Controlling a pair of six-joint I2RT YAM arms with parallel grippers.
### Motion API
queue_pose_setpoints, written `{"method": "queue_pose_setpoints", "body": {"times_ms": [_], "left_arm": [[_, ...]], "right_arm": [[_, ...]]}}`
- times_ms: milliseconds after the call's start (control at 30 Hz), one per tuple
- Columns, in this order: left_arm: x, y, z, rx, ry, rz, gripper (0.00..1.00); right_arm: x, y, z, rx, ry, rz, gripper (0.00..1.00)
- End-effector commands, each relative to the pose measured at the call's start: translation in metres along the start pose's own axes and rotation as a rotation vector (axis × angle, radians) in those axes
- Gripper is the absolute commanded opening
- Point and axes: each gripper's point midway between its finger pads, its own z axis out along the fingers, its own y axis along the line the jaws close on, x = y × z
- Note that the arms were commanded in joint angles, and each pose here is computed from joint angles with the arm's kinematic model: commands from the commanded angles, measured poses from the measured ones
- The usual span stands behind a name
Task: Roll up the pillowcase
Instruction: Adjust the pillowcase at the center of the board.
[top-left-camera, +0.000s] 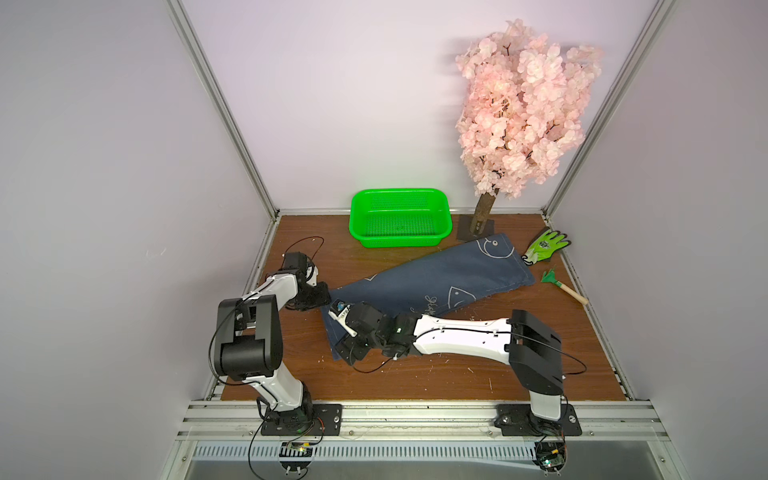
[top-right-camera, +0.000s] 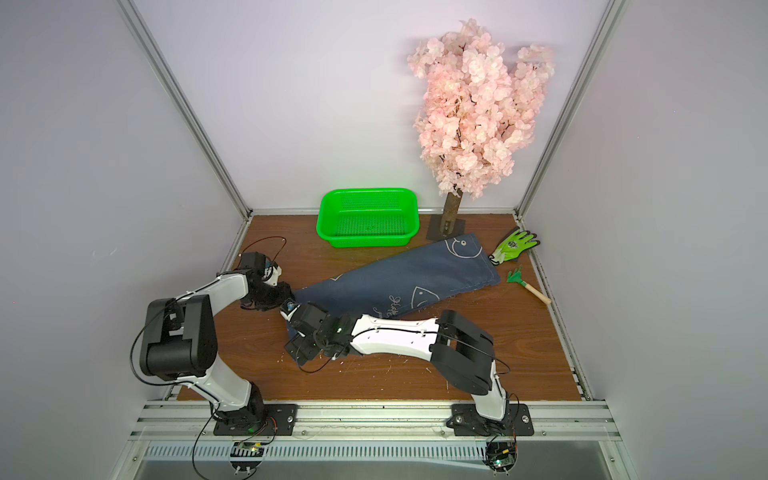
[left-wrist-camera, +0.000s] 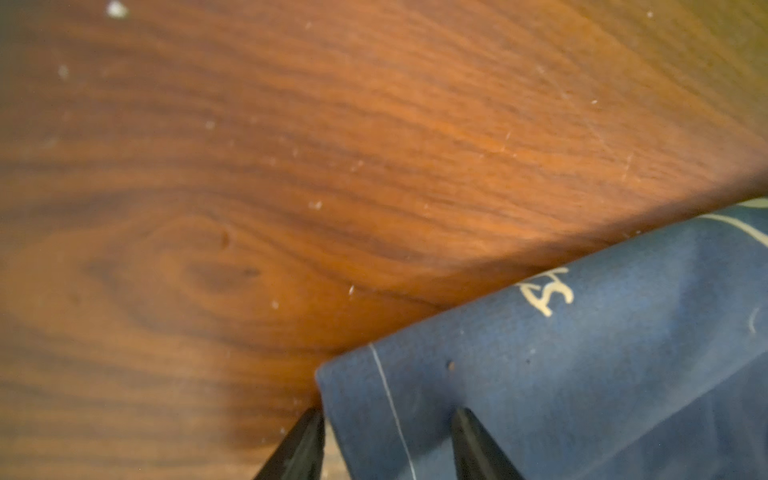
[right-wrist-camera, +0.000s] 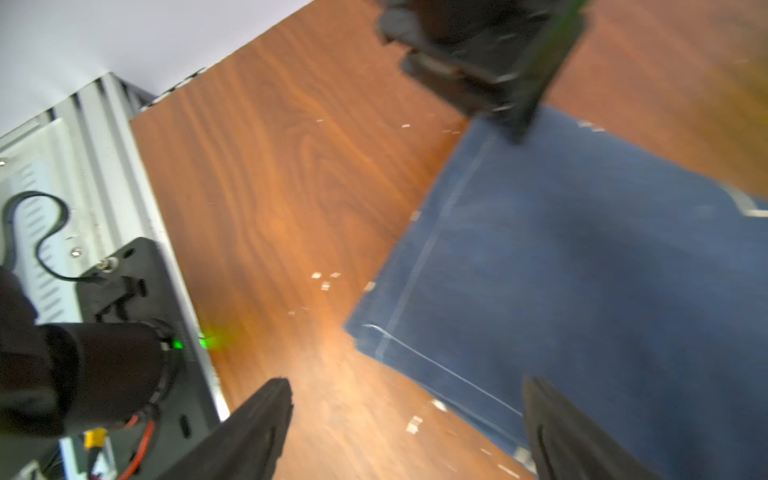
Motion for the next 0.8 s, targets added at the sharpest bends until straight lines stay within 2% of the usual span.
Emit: {"method": "queue_pose_setpoints", "body": {"times_ms": [0, 167, 333, 533, 767], "left_arm": [[0.01, 0.005, 0.013, 0.004, 0.056, -0.015, 0.45], [0.008, 0.008, 0.017, -0.008, 0.076, -0.012, 0.36], [0.009, 0.005, 0.018, -0.001, 0.085, -0.01, 0.26], [0.013, -0.002, 0.022, 0.012, 0.1, -0.005, 0.2], [0.016, 0.005, 0.018, -0.031, 0.099, 0.02, 0.19]], "right_arm": [[-0.006, 0.004, 0.011, 0.064, 0.004, 0.018, 0.92], [0.008, 0.02, 0.042, 0.111, 0.055, 0.009, 0.89], [0.018, 0.015, 0.062, 0.214, 0.109, 0.004, 0.85], [0.026, 0.013, 0.086, 0.278, 0.128, -0.02, 0.81], [0.056, 0.006, 0.091, 0.334, 0.216, -0.015, 0.65]]}}
